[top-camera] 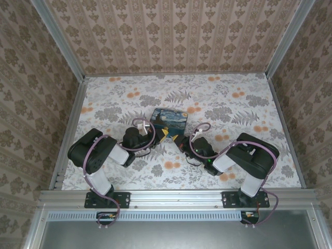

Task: Unlock a padlock with a key

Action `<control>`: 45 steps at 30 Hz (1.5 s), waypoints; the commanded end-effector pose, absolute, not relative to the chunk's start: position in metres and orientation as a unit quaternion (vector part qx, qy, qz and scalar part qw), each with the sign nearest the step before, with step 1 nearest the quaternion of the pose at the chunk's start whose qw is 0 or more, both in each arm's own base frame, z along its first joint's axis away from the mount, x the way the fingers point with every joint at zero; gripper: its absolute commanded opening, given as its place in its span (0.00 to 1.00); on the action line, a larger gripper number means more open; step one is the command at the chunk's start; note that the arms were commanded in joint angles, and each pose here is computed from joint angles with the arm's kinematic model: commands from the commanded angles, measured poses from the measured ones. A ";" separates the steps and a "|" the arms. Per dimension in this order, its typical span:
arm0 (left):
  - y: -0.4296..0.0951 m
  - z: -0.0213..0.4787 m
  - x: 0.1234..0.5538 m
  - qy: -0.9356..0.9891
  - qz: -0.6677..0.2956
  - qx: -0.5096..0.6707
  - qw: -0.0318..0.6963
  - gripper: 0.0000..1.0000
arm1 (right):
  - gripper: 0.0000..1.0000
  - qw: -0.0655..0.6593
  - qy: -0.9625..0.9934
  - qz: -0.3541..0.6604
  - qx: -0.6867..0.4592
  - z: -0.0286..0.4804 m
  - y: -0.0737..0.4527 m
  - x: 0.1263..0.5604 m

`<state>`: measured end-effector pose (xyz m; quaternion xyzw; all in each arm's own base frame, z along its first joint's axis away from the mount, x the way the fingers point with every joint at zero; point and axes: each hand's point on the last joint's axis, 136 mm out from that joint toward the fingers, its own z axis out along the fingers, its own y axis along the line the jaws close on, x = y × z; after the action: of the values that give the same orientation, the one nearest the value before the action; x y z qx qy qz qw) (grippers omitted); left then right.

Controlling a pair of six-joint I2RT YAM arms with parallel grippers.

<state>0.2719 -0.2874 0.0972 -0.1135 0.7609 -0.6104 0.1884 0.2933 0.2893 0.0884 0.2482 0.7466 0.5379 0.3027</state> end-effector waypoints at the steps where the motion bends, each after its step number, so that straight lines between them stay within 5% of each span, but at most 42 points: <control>1: -0.296 0.115 0.268 0.748 -0.629 -0.086 0.194 0.00 | 0.00 0.298 0.736 0.560 0.236 0.105 0.301 0.296; 45: -0.311 0.143 0.256 0.723 -0.668 -0.098 0.147 0.00 | 0.00 0.316 0.711 0.597 0.197 0.126 0.302 0.314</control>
<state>0.2790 -0.2850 0.1065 -0.1737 0.7474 -0.6181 0.1709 0.3056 0.2920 0.0993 0.2168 0.7368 0.5636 0.3040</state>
